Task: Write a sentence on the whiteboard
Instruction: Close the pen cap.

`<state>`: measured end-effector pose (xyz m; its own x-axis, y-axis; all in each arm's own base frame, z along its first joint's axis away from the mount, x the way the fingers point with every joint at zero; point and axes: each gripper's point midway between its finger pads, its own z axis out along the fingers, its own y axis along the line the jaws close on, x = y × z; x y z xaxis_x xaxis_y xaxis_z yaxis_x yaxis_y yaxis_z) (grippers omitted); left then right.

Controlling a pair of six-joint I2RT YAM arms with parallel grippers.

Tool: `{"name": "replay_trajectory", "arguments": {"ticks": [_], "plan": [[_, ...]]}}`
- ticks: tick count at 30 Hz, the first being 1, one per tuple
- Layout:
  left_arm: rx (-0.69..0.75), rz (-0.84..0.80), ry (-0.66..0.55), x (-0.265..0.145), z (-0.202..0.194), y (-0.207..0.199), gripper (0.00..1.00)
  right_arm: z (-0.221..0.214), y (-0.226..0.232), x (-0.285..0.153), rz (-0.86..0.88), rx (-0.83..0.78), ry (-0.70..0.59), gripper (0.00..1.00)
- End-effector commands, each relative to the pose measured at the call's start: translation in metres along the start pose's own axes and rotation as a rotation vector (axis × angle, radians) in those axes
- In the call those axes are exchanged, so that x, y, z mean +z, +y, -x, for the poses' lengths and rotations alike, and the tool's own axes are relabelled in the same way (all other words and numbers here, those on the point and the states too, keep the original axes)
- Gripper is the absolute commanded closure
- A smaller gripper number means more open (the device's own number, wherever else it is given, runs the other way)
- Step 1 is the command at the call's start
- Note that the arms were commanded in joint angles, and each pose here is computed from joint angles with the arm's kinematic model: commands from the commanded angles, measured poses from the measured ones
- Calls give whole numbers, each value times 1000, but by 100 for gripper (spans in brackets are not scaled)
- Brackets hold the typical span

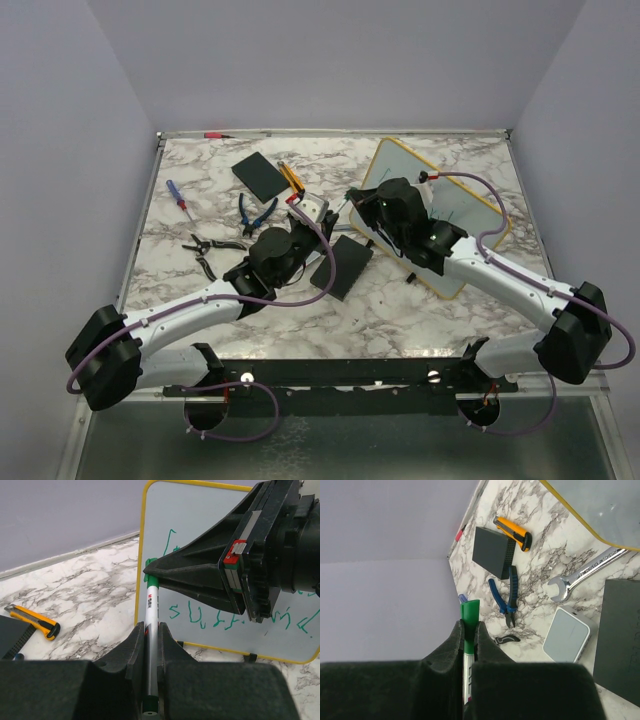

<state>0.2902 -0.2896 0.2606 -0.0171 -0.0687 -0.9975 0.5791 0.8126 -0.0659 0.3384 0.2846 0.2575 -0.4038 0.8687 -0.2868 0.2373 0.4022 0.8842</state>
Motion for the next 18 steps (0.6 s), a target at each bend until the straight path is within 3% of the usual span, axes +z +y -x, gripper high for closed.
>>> {"name": "replay_trajectory", "arguments": {"ticks": [1,18], "plan": [[13,-1,25,7,-7,0,100,-58,38,-47,146,4,242,100],[-9,-31,36,15,-8,3,100,-66,34,-52,133,-7,241,100]]}}
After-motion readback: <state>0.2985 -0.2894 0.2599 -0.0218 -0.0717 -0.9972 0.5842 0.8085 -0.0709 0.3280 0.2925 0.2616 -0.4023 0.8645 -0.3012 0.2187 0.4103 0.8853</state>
